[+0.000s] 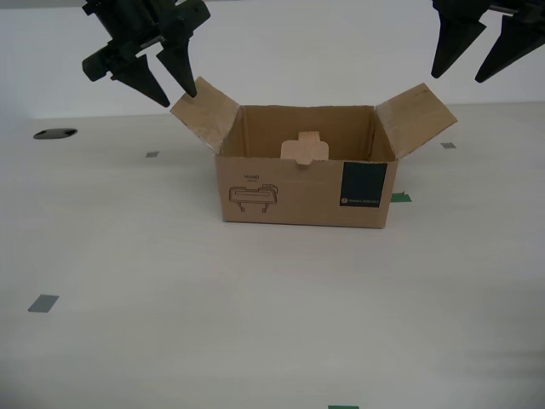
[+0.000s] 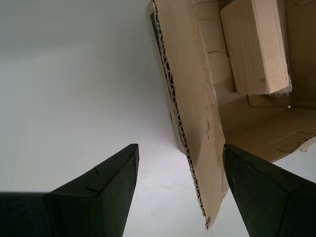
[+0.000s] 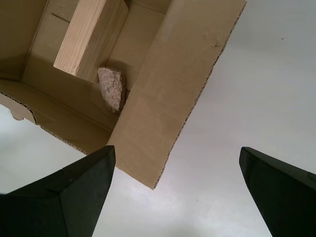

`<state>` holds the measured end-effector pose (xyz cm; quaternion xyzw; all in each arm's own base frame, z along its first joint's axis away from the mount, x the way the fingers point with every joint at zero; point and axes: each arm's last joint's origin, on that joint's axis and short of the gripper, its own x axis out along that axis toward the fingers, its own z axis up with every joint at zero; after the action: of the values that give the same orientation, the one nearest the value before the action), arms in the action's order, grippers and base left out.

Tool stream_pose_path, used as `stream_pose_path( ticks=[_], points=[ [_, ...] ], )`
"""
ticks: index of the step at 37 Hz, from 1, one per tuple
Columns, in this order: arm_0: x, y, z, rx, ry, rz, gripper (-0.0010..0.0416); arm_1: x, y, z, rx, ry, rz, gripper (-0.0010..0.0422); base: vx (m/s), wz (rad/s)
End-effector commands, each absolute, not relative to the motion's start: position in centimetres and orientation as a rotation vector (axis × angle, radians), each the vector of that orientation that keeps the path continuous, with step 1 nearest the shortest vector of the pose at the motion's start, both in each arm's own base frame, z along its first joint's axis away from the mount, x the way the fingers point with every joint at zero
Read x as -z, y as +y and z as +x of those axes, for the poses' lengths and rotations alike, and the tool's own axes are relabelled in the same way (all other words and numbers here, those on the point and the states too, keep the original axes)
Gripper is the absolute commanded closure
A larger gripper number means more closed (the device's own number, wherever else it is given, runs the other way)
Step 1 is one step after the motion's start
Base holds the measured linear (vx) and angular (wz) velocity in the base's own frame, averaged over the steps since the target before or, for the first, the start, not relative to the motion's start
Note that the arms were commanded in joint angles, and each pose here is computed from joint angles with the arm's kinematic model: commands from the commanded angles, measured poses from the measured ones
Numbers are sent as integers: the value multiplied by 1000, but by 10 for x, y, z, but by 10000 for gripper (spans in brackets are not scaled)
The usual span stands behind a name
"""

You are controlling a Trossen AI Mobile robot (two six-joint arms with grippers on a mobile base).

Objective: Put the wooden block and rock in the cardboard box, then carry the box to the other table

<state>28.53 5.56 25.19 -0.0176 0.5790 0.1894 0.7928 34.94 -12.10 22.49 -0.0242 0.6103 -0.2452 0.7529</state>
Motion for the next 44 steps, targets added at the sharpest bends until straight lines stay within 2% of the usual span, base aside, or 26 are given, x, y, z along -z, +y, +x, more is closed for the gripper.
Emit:
stream_pose_path(
  ticks=[1, 15, 25, 36, 44],
  points=[
    [-252, 56, 285, -404, 1250, -31, 55, -224, -122, 350, 546, 1320, -63, 184, 0, 0],
    [-252, 56, 285, -400, 1249, -27, 56, -221, -123, 352, 569, 1287, -87, 184, 0, 0],
    [-252, 56, 286, -400, 1243, -25, 56, -205, -123, 349, 597, 1287, -148, 184, 0, 0],
    [-253, 56, 290, -401, 1198, -26, 55, -203, -123, 350, 598, 1276, -149, 183, 0, 0],
    [-234, 51, 287, -385, 1207, -11, 55, -203, -124, 350, 599, 1274, -150, 184, 0, 0]
  ],
)
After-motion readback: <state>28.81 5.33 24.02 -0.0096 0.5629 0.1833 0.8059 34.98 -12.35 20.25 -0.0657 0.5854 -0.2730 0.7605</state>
